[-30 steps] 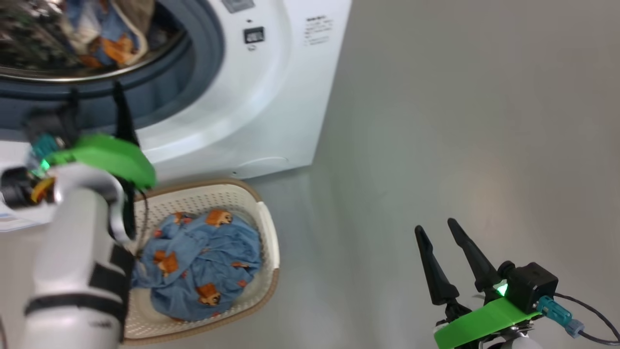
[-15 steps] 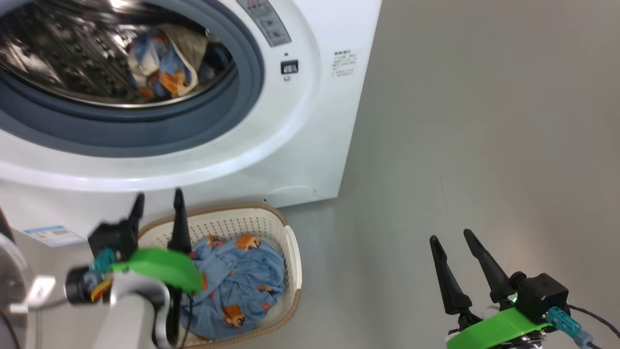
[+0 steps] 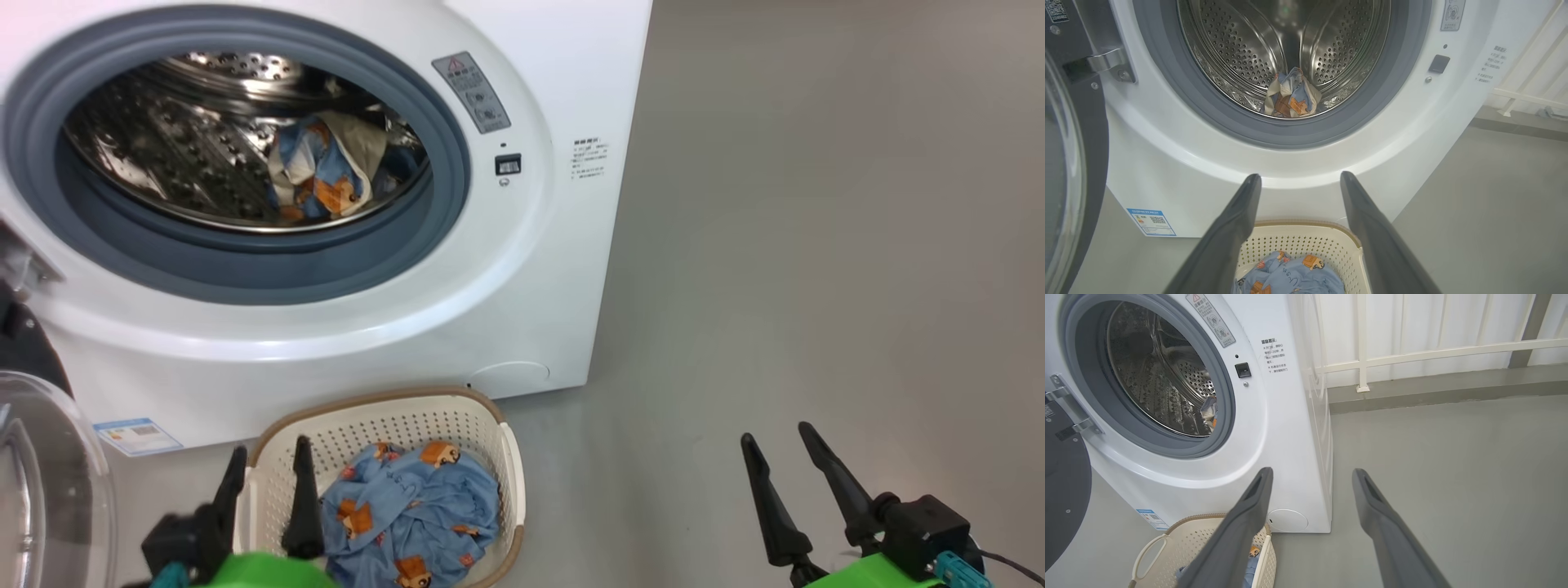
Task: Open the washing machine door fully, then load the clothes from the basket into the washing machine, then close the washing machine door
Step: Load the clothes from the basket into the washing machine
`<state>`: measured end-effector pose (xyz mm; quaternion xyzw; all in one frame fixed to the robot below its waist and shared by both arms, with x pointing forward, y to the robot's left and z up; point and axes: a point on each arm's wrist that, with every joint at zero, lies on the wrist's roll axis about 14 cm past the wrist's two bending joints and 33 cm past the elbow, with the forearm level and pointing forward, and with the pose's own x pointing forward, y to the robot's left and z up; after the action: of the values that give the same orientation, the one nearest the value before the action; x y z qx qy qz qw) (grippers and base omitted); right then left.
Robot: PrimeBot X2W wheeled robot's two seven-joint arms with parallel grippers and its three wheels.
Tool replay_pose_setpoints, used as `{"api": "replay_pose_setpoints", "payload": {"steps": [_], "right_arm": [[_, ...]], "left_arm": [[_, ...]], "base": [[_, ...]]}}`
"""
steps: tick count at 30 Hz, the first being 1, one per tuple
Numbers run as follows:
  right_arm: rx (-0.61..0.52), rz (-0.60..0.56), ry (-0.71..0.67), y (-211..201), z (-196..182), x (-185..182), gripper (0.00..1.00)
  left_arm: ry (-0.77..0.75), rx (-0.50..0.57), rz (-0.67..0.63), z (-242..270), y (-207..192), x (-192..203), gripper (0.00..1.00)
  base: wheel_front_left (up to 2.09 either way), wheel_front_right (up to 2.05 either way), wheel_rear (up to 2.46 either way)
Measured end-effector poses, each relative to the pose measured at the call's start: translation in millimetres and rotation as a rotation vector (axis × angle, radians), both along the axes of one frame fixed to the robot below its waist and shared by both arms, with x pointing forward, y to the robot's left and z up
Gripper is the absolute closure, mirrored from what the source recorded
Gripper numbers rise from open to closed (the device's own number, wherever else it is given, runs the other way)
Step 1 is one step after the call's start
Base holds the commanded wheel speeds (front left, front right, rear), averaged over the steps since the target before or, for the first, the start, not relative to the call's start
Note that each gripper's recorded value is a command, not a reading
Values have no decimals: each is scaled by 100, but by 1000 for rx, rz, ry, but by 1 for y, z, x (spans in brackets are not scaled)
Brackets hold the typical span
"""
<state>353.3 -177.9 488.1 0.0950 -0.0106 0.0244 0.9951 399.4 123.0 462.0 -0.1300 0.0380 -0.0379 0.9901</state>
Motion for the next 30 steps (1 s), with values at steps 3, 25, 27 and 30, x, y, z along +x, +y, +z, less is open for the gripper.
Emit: {"api": "replay_pose_setpoints", "payload": {"steps": [3,25,27,30], "right_arm": [[-4,-3,-15,-2,5,-2,0],[-39,23,-63,2,19,-13,0],[-46,25,-66,2,20,-13,0],[-49,27,-69,2,21,-13,0]], "left_arm": [[-19,-2,24,7,8,-9,0],[-59,9,131,22,42,-49,0],[-65,8,132,24,42,-49,0],[-68,8,135,25,44,-50,0]], "base": [[0,0,0],[0,0,0],[0,0,0],[0,0,0]]}}
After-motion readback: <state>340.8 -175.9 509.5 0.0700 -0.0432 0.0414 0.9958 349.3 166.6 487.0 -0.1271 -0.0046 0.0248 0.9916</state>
